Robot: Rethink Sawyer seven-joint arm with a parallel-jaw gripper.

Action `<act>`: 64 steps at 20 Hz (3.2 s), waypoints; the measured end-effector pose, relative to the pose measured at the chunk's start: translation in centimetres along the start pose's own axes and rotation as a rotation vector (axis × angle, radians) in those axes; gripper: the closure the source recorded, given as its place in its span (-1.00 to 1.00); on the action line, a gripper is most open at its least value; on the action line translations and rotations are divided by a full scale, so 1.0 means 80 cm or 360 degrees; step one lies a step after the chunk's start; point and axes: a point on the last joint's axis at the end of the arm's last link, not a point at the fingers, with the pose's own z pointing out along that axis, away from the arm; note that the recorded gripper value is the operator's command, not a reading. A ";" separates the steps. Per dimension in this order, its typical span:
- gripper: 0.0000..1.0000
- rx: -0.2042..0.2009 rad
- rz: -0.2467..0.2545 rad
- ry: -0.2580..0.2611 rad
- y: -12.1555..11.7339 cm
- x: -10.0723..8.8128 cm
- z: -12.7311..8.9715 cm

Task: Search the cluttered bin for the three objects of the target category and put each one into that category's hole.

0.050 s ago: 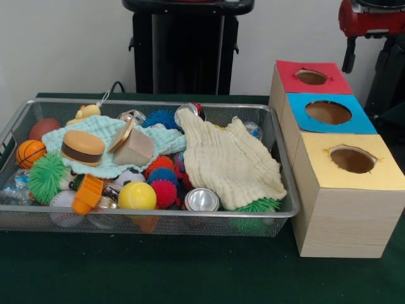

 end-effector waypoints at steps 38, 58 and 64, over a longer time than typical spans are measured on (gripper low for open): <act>-1.00 0.0199 0.0104 -0.0148 -0.371 0.117 0.100; -1.00 0.0135 -0.0249 -0.0108 -0.301 0.204 0.148; -1.00 0.0093 -0.0417 -0.0211 -0.232 0.236 0.158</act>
